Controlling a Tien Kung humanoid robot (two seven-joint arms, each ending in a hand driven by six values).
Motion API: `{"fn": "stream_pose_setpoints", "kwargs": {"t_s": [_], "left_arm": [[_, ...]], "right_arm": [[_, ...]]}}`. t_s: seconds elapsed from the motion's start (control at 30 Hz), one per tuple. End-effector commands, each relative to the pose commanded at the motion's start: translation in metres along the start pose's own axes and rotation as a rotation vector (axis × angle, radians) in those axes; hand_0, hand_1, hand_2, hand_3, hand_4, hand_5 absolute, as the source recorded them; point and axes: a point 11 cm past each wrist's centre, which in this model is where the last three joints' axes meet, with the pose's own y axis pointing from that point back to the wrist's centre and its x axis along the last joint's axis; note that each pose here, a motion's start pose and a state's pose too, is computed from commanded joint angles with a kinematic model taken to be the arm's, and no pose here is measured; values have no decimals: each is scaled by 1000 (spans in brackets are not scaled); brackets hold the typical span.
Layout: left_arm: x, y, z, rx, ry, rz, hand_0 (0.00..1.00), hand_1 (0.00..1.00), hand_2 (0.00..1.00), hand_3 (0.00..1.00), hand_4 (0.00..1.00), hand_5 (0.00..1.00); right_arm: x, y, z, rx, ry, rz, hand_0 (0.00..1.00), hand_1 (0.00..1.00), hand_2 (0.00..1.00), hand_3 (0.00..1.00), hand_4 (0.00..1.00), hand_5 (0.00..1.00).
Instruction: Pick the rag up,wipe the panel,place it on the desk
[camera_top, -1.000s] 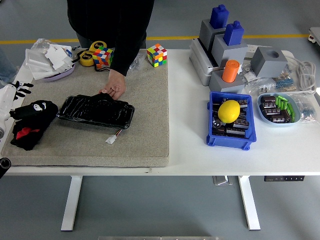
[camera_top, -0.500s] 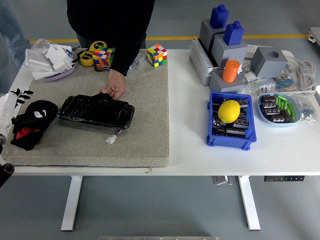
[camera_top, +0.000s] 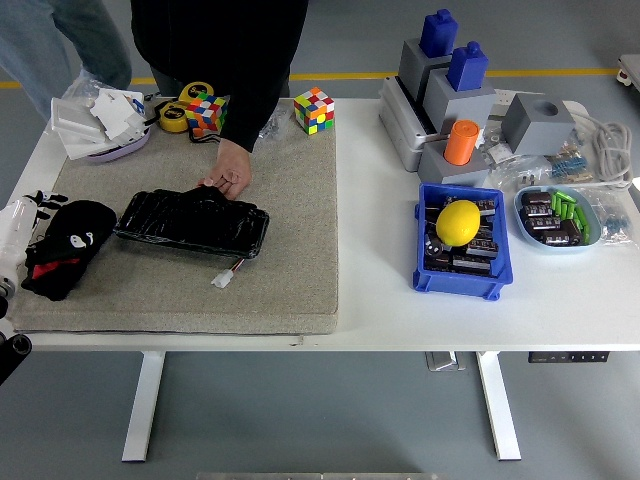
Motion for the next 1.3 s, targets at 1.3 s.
{"fn": "stream_pose_setpoints", "kwargs": {"t_s": [1.3], "left_arm": [[-17, 0, -6, 53, -17, -24, 478, 609, 724, 710, 995, 279]], "right_arm": [[-1, 1, -6, 15, -4, -2, 724, 659, 679, 618, 998, 583]]}}
